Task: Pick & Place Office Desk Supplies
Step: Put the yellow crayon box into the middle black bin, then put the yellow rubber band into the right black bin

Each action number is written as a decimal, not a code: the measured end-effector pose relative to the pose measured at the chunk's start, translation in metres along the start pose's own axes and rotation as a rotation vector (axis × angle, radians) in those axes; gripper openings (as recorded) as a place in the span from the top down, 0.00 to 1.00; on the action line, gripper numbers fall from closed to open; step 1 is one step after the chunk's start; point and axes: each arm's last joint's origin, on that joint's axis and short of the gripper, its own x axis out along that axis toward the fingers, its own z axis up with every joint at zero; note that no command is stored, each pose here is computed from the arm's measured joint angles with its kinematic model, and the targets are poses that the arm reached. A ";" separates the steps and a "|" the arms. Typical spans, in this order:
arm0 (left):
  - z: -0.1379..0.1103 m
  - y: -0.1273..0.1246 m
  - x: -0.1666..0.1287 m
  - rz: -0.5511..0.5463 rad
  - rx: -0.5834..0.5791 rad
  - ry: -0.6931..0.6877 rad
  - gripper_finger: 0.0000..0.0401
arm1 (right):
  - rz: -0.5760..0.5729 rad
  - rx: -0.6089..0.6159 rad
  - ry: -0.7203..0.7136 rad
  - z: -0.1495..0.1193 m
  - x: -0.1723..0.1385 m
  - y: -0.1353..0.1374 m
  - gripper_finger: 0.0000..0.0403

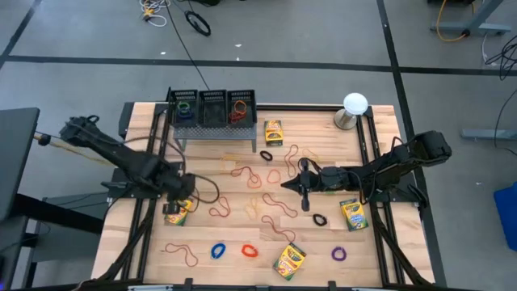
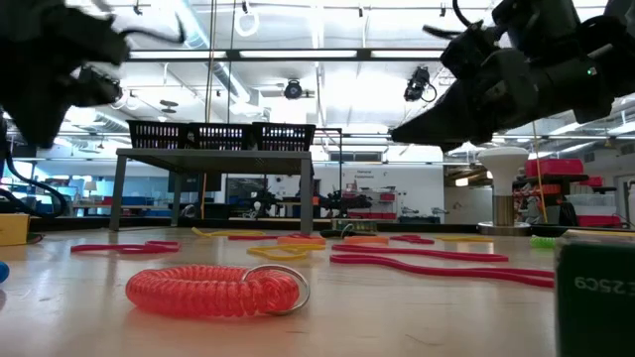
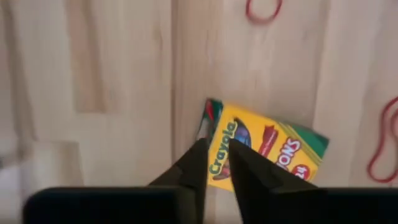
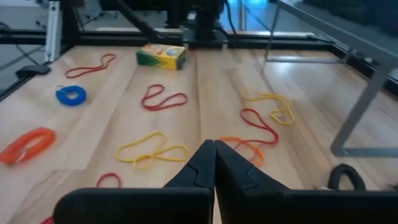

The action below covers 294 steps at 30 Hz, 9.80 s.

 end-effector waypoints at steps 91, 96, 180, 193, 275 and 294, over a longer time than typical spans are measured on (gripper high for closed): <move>0.029 -0.002 0.025 0.652 0.068 -0.205 1.00 | 0.066 -0.157 -0.069 0.006 -0.002 0.009 0.99; 0.025 -0.007 0.035 0.686 0.025 -0.275 1.00 | 0.066 -0.157 -0.069 0.006 -0.002 0.009 0.99; 0.060 0.002 -0.003 0.432 0.150 0.008 0.99 | 0.089 -0.165 -0.069 0.006 -0.002 0.010 0.99; 0.059 0.035 -0.064 0.486 0.127 -0.085 0.99 | 0.089 -0.165 -0.069 0.006 -0.002 0.010 0.99; 0.121 0.292 -0.126 0.595 0.106 -0.038 0.87 | 0.086 -0.182 -0.078 0.007 -0.002 0.009 0.99; 0.112 0.254 -0.158 0.570 -0.044 -0.168 0.86 | 0.075 -0.176 -0.109 0.010 -0.001 0.008 0.99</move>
